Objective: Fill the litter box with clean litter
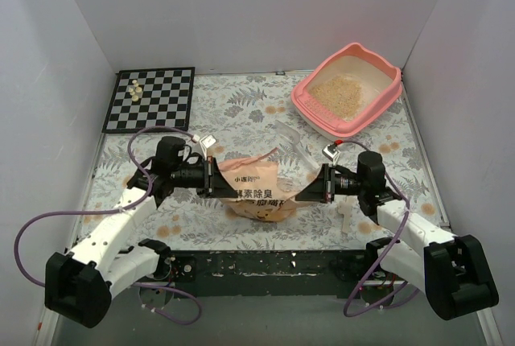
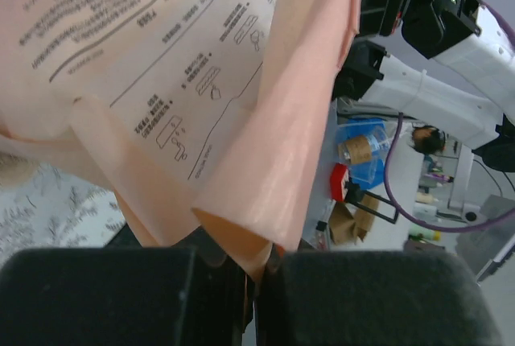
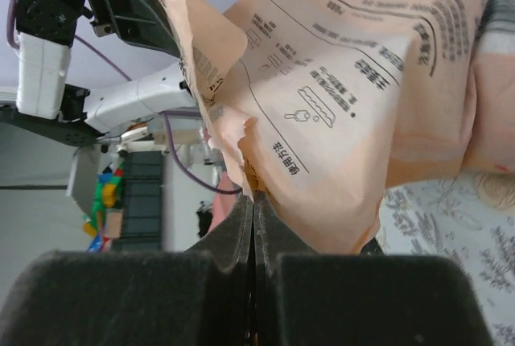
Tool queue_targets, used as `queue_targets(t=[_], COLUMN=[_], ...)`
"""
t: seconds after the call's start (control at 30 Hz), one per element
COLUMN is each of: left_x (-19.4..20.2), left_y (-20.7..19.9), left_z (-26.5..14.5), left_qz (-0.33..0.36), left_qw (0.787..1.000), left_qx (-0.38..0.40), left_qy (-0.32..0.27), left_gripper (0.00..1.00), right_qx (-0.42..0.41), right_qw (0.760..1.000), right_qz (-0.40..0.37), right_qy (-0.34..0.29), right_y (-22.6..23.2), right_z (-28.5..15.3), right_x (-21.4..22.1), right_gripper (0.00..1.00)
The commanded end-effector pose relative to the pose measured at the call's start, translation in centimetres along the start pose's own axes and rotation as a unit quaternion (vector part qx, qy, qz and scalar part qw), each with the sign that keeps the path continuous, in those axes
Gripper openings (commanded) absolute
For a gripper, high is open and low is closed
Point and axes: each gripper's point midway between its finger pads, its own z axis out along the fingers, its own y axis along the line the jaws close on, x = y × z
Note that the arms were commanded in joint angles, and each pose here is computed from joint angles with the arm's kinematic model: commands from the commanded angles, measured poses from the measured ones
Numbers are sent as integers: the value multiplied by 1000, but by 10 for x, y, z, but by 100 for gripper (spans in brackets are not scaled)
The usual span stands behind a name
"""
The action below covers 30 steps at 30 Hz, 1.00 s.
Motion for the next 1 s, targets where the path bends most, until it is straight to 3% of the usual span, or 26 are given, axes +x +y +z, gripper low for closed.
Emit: queue_targets(t=[0.0, 0.13, 0.3, 0.33, 0.4, 0.53, 0.63, 0.77, 0.97], left_x=[51, 74, 76, 75, 74, 68, 64, 55, 51], left_y=[8, 28, 36, 36, 36, 34, 35, 31, 31], left_z=[-10, -9, -6, -6, -5, -3, 1, 3, 3], left_qz=[-104, -154, -160, -159, -157, -154, -156, -148, -139], left_qw=[992, 983, 981, 981, 981, 982, 981, 983, 983], left_qx=[-13, -39, -48, -49, -51, -45, -41, -39, -43], left_qy=[66, 91, 94, 97, 101, 101, 105, 104, 112], left_gripper=[0, 0, 0, 0, 0, 0, 0, 0, 0], right_qx=[-3, 10, 24, 25, 46, 151, 210, 164, 106], right_qw=[993, 987, 988, 992, 996, 983, 954, 933, 870], right_qz=[106, 142, 134, 108, 43, -92, -212, -316, -465], right_qy=[48, 67, 69, 66, 64, 37, 19, 53, 123], right_y=[-12, -29, -38, -34, -31, -19, -2, 33, 64], right_z=[-11, -14, -13, -12, -12, -20, -20, 3, 34], right_x=[31, 51, 53, 45, 29, -21, -49, -44, -7], right_gripper=[1, 1, 1, 5, 31, 51, 58, 62, 63])
